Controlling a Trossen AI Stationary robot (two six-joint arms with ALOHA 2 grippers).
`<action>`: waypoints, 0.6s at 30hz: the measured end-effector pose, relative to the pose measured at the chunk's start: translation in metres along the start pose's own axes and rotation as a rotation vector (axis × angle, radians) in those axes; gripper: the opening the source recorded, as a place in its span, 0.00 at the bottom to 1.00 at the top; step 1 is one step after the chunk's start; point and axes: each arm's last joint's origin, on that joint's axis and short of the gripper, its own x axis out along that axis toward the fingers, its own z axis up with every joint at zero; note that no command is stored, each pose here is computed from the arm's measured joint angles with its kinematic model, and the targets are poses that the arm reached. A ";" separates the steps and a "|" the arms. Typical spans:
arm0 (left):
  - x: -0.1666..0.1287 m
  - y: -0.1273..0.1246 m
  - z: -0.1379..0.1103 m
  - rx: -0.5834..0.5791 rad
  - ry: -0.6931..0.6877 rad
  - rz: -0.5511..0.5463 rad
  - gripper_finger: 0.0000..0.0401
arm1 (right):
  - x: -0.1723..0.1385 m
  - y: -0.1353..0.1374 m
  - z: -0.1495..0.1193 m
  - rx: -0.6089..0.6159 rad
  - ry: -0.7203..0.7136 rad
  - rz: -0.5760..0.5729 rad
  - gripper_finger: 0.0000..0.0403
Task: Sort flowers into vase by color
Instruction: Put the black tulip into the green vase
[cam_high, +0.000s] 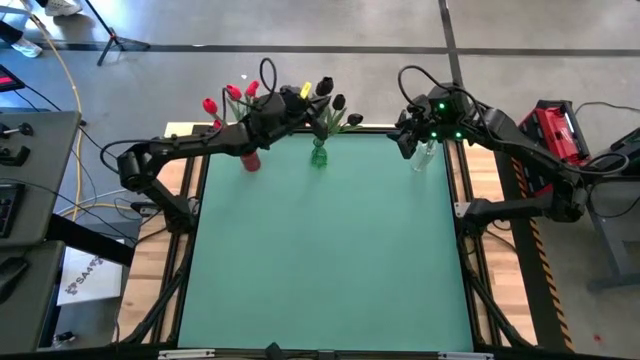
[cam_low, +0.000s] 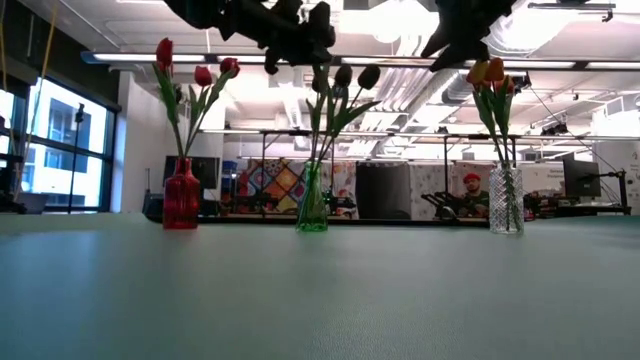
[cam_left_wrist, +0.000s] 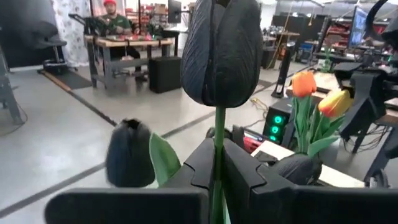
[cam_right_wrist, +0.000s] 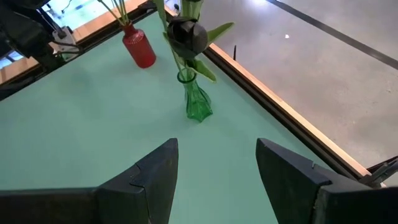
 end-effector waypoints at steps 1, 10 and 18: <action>0.000 0.000 -0.001 0.002 0.009 0.004 0.03 | 0.000 0.000 0.000 0.000 0.003 0.000 0.51; -0.003 0.002 -0.011 0.004 0.125 0.059 0.24 | 0.000 0.000 0.000 0.008 0.005 0.000 0.51; -0.009 -0.001 -0.012 -0.023 0.172 0.074 0.38 | 0.000 0.000 0.000 0.008 0.002 0.000 0.51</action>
